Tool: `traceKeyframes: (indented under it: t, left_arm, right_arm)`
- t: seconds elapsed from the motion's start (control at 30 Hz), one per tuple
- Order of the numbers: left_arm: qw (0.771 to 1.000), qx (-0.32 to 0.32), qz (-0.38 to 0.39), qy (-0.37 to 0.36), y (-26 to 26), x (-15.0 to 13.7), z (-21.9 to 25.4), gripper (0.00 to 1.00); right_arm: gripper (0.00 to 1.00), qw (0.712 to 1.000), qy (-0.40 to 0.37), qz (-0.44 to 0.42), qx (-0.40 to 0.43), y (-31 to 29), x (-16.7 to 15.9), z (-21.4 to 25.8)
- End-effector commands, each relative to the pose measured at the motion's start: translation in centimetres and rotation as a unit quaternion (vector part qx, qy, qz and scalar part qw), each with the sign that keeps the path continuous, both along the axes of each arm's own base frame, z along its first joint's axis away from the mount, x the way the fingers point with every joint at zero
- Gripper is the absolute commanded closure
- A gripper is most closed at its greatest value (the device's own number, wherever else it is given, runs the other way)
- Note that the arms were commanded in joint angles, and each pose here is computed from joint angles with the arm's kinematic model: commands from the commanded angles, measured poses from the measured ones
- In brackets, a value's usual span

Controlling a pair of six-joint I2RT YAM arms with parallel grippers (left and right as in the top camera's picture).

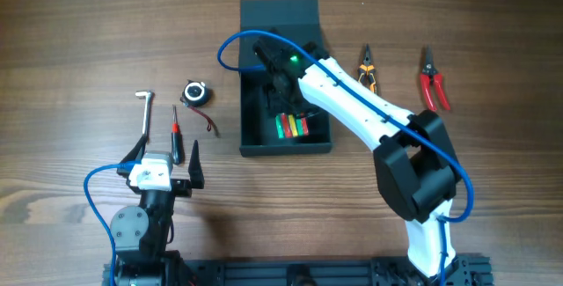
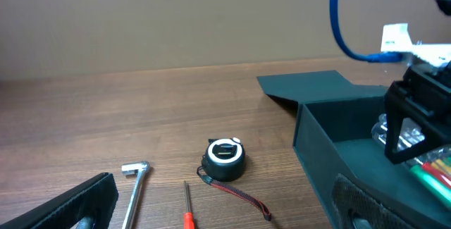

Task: Pack container
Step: 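Carry the screwdriver pack with right gripper into the green box and release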

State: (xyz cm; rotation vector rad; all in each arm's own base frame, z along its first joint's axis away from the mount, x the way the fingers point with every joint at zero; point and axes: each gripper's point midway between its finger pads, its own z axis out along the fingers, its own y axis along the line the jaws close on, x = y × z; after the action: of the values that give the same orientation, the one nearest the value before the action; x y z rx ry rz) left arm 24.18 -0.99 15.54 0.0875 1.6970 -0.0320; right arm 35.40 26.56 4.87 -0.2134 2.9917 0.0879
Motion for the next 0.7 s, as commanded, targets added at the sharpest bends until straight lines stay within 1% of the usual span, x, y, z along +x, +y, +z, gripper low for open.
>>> traceKeyframes:
  t: [0.0,0.13,0.37,0.4,0.43,0.47,0.5,0.53,0.63,0.67]
  left_arm:
    - [1.000,0.006,-0.008,-0.002,-0.2,0.0,0.0,0.00]
    - [1.000,0.006,-0.008,-0.002,-0.2,0.0,0.0,0.00]
    - [1.000,0.006,-0.008,-0.002,-0.2,0.0,0.0,0.00]
    - [1.000,0.006,-0.008,-0.002,-0.2,0.0,0.0,0.00]
    - [1.000,0.006,-0.008,-0.002,-0.2,0.0,0.0,0.00]
    - [1.000,0.006,-0.008,-0.002,-0.2,0.0,0.0,0.00]
    - [1.000,0.006,-0.008,-0.002,-0.2,0.0,0.0,0.00]
    - [1.000,0.006,-0.008,-0.002,-0.2,0.0,0.0,0.00]
    - [1.000,0.006,-0.008,-0.002,-0.2,0.0,0.0,0.00]
    - [1.000,0.006,-0.008,-0.002,-0.2,0.0,0.0,0.00]
  right_arm:
    - [0.66,0.999,-0.011,-0.026,-0.028,-1.1,0.6,-0.8]
    - [0.65,0.997,-0.023,-0.047,-0.060,-2.6,1.0,-0.7]
    - [0.64,0.995,-0.014,-0.070,-0.066,-4.6,1.7,-0.7]
    - [0.61,0.995,-0.015,-0.071,-0.065,-4.6,1.8,-0.7]
    - [0.54,0.995,-0.016,-0.071,-0.064,-4.6,1.9,-0.7]
    - [0.37,0.995,-0.016,-0.071,-0.064,-4.6,1.9,-0.7]
    - [0.35,0.995,-0.017,-0.070,-0.063,-4.6,1.9,-0.7]
    - [0.29,0.995,-0.019,-0.070,-0.062,-4.5,2.0,-0.7]
    - [0.28,0.996,-0.022,-0.070,-0.059,-4.4,2.2,-0.7]
    - [0.26,0.996,-0.022,-0.070,-0.059,-4.4,2.2,-0.7]
